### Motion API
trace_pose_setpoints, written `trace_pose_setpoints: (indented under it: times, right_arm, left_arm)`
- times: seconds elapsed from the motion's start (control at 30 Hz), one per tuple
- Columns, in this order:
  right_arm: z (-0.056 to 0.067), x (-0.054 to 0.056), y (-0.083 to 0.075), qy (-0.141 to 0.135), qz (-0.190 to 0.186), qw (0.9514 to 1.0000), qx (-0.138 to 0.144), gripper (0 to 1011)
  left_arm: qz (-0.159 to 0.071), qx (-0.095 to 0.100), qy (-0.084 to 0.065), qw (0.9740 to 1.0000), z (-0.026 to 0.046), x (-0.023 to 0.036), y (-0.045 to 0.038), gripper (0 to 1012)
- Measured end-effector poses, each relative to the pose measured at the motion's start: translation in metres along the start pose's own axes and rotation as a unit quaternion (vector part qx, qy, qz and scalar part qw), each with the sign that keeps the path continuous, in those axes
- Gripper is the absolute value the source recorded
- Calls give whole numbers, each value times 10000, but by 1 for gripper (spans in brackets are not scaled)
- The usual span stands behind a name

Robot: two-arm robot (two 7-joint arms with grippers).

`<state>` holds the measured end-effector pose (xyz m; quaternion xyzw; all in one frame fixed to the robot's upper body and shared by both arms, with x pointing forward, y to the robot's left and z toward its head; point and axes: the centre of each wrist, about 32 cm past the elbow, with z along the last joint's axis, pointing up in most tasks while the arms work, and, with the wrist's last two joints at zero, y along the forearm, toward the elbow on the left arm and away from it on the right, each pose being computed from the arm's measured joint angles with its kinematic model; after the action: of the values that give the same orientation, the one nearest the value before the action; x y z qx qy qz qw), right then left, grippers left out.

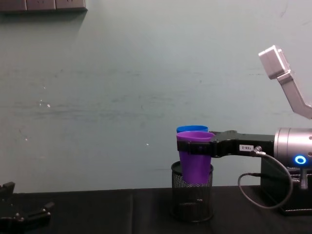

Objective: Pick up one cup with a gripper and tap it against the other cup.

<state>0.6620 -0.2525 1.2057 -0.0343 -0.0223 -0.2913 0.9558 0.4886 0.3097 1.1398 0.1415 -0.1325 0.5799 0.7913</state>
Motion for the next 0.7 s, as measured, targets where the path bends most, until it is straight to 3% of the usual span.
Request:
trace_pose_setpoints:
  times: [0.7]
  right_arm:
    - [44, 125, 111, -123, -109, 9998, 99, 754]
  left_arm:
    - [0, 0, 0, 10000, 0, 0, 0, 1000]
